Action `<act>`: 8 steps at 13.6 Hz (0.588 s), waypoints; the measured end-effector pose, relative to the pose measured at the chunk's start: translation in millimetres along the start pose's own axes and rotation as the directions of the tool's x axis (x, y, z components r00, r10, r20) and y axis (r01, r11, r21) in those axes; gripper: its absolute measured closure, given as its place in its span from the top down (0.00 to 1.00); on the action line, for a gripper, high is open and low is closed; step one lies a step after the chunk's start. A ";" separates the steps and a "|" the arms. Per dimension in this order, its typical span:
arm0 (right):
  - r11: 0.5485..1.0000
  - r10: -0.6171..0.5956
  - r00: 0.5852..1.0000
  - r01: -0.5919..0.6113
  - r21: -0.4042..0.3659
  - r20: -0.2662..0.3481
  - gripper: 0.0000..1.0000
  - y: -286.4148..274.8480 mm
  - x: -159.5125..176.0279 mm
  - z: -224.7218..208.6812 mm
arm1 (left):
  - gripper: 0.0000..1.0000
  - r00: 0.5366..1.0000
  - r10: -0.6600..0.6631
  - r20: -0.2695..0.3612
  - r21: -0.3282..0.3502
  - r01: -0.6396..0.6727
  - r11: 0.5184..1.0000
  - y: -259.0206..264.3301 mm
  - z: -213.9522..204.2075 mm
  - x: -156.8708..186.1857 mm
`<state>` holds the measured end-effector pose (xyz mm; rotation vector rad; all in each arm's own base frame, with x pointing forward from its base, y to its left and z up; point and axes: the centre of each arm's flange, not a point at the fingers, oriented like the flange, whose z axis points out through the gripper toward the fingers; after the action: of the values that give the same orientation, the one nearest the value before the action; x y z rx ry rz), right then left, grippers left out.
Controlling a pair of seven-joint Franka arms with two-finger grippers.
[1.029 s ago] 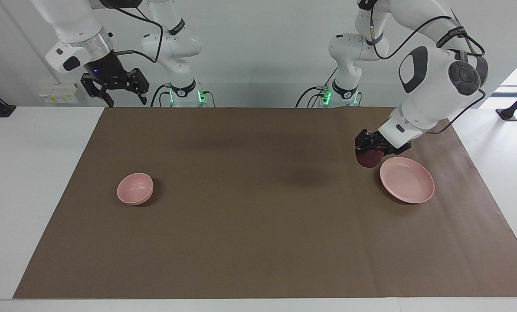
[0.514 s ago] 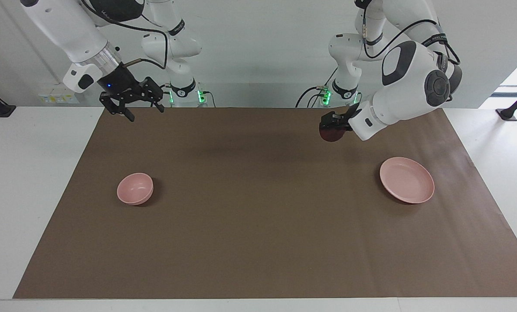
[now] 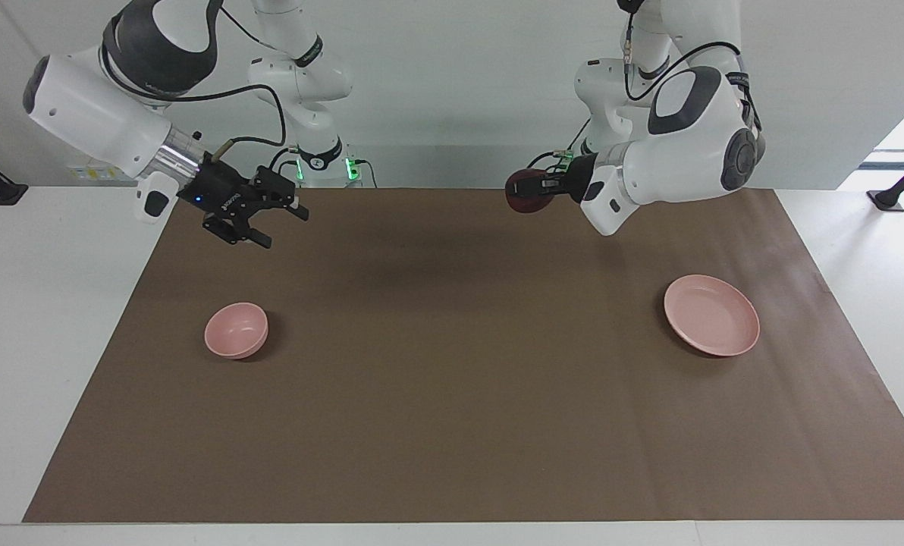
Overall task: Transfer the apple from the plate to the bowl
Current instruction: 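Lift the apple with the left gripper while the right gripper advances, then carry the apple with the left gripper toward the right gripper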
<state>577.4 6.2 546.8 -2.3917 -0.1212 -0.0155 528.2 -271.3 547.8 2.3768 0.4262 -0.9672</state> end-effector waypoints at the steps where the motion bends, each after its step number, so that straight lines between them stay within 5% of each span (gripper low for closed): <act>1: 0.998 0.011 1.000 -0.010 0.063 -0.007 1.00 0.4 1.6 6.8 | 0.76 0.998 -0.052 0.023 -0.025 0.053 0.998 7.9 5.2 -5.1; 4: 0.977 0.026 0.999 -0.020 0.213 -0.026 1.00 -1.1 1.4 15.4 | 0.76 0.949 -0.295 0.114 -0.165 0.311 0.936 28.0 14.6 0.0; 8: 0.924 0.062 0.998 -0.050 0.380 -0.019 1.00 2.4 -10.3 2.2 | 0.76 0.889 -0.389 0.242 -0.290 0.449 0.845 52.9 57.3 26.0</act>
<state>567.3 5.0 543.1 -2.0044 -0.0364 -0.0011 539.7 -345.2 513.6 1.8997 0.9936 -1.1730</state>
